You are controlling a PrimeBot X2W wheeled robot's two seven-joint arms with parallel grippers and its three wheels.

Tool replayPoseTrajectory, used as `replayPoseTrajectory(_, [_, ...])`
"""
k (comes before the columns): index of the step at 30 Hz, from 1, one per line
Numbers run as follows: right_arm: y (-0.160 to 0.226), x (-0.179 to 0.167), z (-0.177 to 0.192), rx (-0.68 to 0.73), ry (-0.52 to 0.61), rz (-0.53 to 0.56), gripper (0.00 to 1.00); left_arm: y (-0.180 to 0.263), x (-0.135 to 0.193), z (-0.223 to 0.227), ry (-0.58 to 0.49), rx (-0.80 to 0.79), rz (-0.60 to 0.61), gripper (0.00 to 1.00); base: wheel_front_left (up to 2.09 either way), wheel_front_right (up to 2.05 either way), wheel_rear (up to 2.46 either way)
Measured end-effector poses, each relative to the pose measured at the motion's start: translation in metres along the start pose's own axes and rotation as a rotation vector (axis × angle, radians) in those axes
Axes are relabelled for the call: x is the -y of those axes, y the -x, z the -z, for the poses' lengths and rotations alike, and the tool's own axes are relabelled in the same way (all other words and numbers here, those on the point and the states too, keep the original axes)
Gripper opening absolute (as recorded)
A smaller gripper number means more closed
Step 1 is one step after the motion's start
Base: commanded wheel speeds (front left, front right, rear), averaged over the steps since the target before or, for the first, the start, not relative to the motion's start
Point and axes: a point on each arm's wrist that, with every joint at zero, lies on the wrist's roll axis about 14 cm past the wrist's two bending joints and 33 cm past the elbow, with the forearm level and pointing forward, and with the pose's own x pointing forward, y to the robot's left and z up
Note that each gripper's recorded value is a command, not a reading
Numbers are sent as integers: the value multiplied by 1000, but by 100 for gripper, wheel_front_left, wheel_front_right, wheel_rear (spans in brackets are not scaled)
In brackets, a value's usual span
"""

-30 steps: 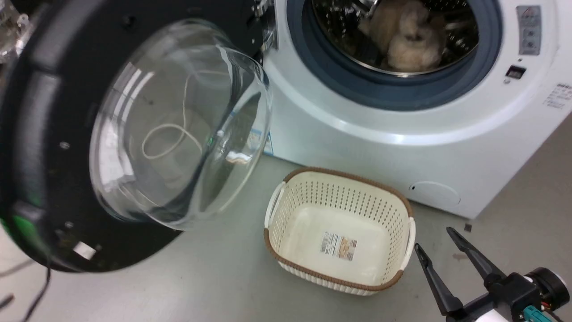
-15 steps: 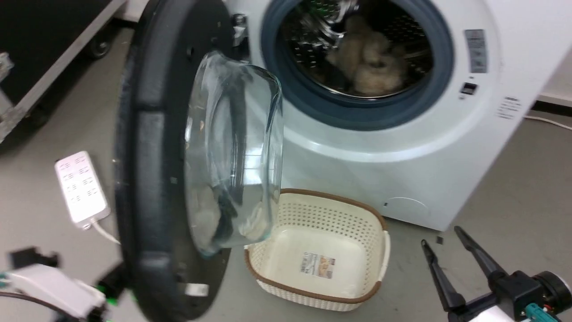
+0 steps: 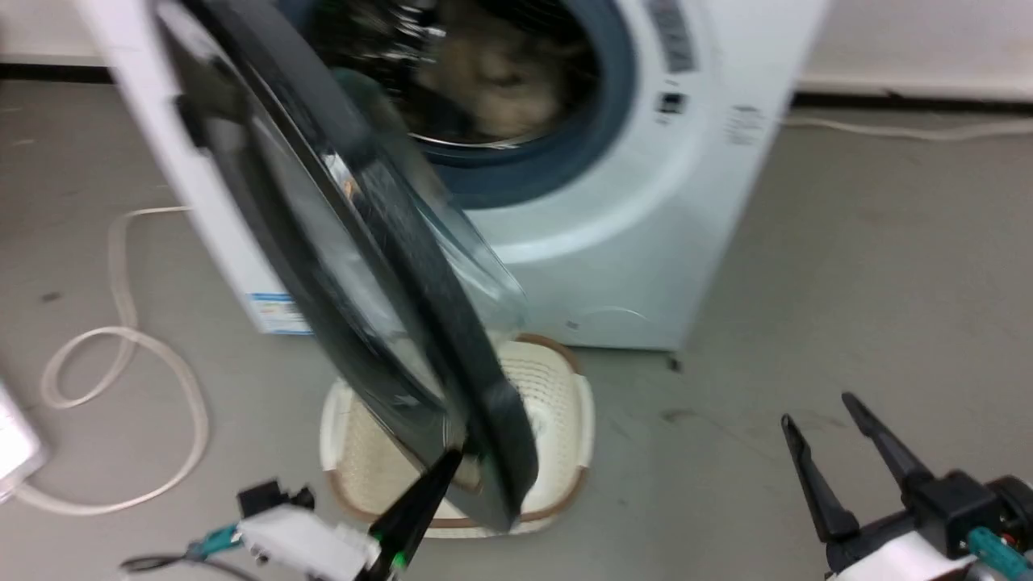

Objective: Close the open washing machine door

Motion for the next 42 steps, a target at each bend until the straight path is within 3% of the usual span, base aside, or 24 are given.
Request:
replayPoseTrajectory(13, [49,65,20,-95,-5,248,100,-155,39,39,113,-34,115,0,0,0,0])
replayPoseTrajectory(20, [62,76,26,-128,-4,302,100,-193,45,46,124,-14,109,0,0,0,0])
replayPoseTrajectory(21, [61,75,25,-124,-6,300,100,-192,43,45,119,-9,104,8,0,0,0])
replayPoseTrajectory(22, [60,75,24,-117,-7,298,100,-190,44,43,109,0,106,78,0,0,0])
replayPoseTrajectory(23, [58,74,22,-109,-8,293,100,-187,46,39,89,13,113,100,0,0,0])
replayPoseTrajectory(25, [53,70,17,-89,-9,277,100,-177,47,32,26,31,125,100,0,0,0])
replayPoseTrajectory(26, [47,62,13,-67,-15,245,100,-150,38,20,-78,70,120,100,0,0,0])
replayPoseTrajectory(33, [33,31,6,-33,-24,126,100,-67,24,-39,-499,271,96,100,0,0,0])
replayPoseTrajectory(38, [14,2,-5,14,-28,16,100,9,49,-108,-846,588,61,100,0,0,0])
replayPoseTrajectory(42, [-3,-25,-18,58,-31,-79,100,61,55,-118,-1157,729,-54,100,0,0,0])
